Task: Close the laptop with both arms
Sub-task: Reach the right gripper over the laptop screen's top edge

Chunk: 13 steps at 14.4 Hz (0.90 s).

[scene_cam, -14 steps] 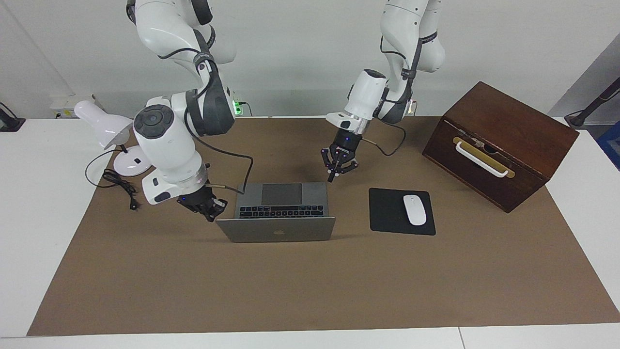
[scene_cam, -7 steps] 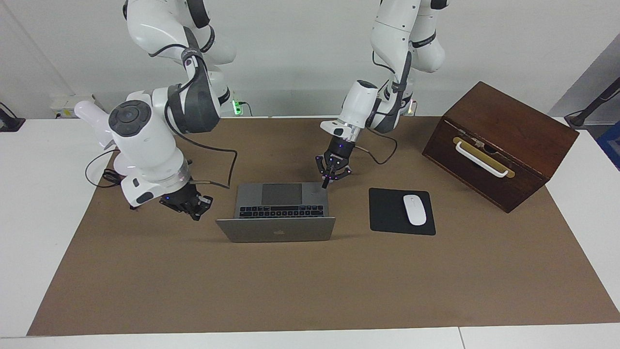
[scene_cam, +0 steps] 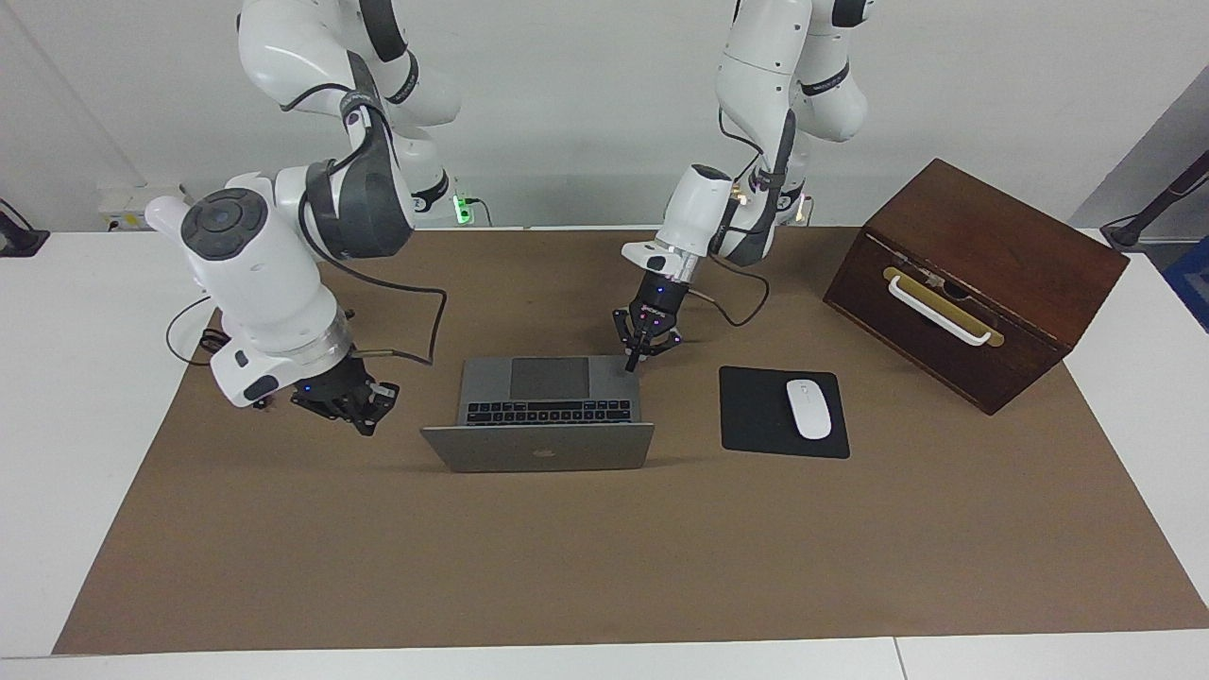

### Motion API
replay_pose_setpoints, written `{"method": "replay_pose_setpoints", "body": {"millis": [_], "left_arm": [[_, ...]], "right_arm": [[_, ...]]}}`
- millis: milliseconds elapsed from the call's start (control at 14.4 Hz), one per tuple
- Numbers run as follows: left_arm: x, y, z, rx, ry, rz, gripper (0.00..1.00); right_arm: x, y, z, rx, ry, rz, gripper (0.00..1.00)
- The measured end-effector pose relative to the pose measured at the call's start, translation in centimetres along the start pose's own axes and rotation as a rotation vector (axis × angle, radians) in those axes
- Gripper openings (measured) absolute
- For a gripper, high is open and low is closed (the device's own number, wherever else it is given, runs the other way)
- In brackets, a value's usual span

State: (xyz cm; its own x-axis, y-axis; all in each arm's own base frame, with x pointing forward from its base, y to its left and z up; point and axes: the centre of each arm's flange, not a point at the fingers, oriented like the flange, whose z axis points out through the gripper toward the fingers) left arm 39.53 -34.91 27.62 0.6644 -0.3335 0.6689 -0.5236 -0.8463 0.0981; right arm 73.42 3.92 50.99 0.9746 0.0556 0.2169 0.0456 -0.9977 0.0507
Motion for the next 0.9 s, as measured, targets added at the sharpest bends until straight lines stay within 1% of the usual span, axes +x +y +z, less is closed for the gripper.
{"method": "replay_pose_setpoints", "body": {"millis": [139,278,418,487,626,905], "left_arm": [[-0.2,0.2,0.1,-0.002,-0.004,0.003,0.01],[-0.4,0.1,0.3,0.000,-0.010,0.003,0.01],[-0.7,0.1,0.6,0.002,-0.017,0.004,0.01],[-0.7,0.1,0.6,0.002,-0.016,0.005,0.01],[-0.7,0.1,0.6,0.001,-0.016,0.005,0.01],[-0.8,0.1,0.6,0.001,-0.016,0.006,0.01]], "right_arm": [[1.4,-0.6,0.6,0.007,0.080,-0.016,0.01],[2.6,-1.8,1.0,0.023,0.144,-0.017,0.01],[3.8,-3.7,1.2,0.047,0.200,0.023,0.01],[4.2,-4.9,1.2,0.060,0.223,0.041,0.01],[4.4,-7.6,0.9,0.085,0.249,0.068,0.01],[4.1,-14.7,0.0,0.149,0.304,0.098,0.01]]}}
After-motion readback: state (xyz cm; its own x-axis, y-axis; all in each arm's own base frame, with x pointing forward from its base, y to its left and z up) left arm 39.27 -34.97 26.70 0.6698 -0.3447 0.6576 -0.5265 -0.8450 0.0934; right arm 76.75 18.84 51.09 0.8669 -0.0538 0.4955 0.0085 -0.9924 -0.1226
